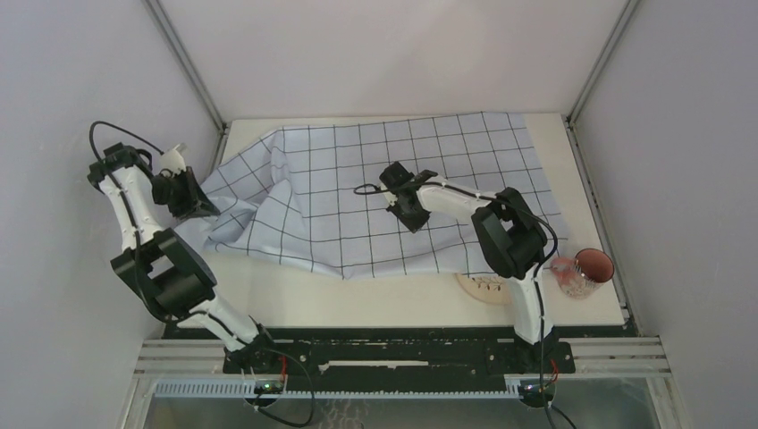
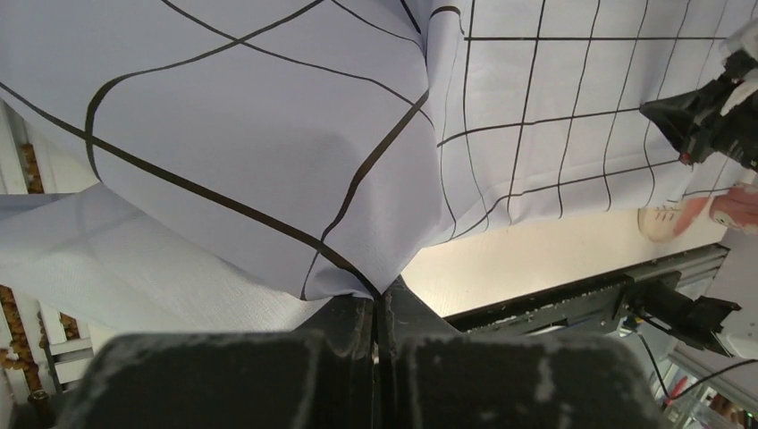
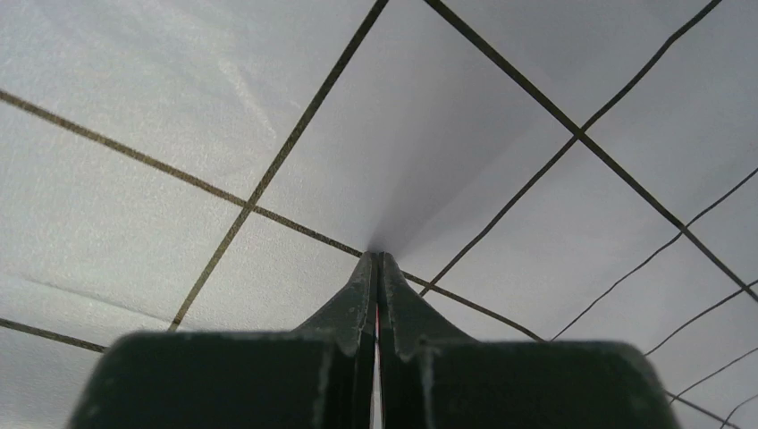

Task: Set the dinner table for one person
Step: Flatten out the napkin at the center of the board.

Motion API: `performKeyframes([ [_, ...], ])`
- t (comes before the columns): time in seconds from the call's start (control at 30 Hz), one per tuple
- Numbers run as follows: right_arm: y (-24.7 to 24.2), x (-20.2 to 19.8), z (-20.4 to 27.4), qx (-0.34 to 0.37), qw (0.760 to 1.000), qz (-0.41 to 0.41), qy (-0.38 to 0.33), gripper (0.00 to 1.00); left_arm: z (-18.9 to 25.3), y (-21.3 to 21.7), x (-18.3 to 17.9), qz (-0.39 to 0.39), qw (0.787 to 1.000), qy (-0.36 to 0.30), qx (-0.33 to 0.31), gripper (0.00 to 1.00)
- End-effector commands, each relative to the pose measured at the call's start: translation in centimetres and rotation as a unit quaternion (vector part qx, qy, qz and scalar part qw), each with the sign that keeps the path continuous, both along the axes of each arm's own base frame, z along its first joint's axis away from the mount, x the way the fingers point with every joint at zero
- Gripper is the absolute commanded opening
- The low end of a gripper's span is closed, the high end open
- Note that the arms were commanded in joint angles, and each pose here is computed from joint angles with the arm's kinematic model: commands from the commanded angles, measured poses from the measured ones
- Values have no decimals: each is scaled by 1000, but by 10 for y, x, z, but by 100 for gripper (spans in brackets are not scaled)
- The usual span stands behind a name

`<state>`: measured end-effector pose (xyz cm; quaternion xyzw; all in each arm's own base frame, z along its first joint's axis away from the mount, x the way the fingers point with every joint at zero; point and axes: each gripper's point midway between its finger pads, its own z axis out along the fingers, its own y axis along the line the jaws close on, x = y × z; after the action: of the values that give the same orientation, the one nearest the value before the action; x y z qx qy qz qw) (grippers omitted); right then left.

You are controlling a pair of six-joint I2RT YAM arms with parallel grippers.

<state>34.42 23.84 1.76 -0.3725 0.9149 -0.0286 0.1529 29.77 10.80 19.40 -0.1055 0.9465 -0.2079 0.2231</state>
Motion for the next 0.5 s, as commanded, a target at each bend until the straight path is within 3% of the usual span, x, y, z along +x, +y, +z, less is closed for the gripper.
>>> performKeyframes([
  [0.0,-13,18,6,-34,999,-32,-23,0,22,-12,-3,-24,999,-14,-20,0],
  [0.23,-22,35,8,-45,997,-52,-45,0,28,-13,-16,-50,998,-23,14,0],
  [0.47,-24,57,10,0,995,-84,-47,0,31,-26,-38,-93,993,-53,41,0],
])
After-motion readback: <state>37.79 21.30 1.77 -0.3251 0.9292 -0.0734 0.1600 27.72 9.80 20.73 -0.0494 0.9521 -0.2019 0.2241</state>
